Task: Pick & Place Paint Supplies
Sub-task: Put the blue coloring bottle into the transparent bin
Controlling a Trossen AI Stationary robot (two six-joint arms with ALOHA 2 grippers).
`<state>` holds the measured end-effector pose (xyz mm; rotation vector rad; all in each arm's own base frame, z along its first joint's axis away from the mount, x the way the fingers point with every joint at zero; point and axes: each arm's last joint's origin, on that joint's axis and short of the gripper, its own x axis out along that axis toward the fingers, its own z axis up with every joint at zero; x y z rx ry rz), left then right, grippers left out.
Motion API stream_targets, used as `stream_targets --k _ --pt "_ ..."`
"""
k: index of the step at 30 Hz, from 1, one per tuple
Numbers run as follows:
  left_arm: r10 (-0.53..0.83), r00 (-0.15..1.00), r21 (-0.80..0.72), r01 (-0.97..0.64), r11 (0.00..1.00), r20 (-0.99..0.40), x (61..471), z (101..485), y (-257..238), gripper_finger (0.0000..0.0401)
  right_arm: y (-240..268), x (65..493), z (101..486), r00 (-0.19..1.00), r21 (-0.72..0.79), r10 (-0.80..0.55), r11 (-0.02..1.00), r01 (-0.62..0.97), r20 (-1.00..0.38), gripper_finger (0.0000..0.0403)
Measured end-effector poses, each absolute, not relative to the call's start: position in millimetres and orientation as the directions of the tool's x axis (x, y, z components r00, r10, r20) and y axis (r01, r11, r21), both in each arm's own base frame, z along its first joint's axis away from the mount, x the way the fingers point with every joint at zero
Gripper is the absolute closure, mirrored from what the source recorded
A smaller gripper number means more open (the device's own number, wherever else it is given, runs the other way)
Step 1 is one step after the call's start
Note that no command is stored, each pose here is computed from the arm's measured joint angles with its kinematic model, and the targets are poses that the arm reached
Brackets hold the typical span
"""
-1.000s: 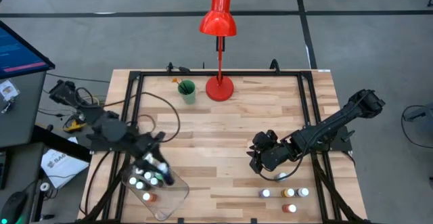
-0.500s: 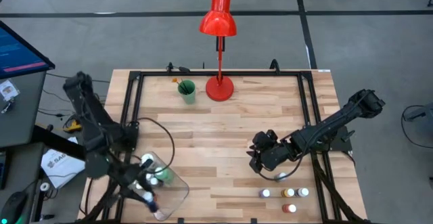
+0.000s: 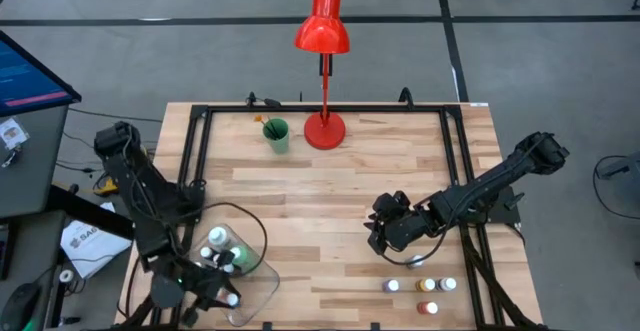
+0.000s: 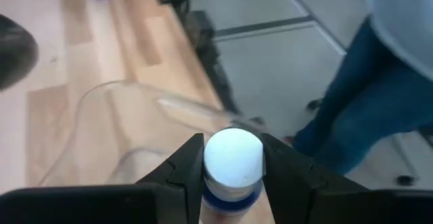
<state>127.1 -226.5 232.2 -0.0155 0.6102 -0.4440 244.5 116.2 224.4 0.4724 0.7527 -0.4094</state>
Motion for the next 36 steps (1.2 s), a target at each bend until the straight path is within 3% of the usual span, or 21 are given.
stream_targets --k 16,36 --pt "-0.306 0.709 -0.085 0.329 0.94 -0.636 125.3 199.8 -229.2 0.0288 116.3 244.5 224.4 0.661 0.259 -0.182 0.82 0.511 -0.728 0.028" --pt "-0.313 0.692 -0.104 0.327 0.939 -0.65 116.9 190.3 -227.7 0.0264 116.3 244.5 224.3 0.661 0.257 -0.182 0.821 0.51 -0.728 0.0281"
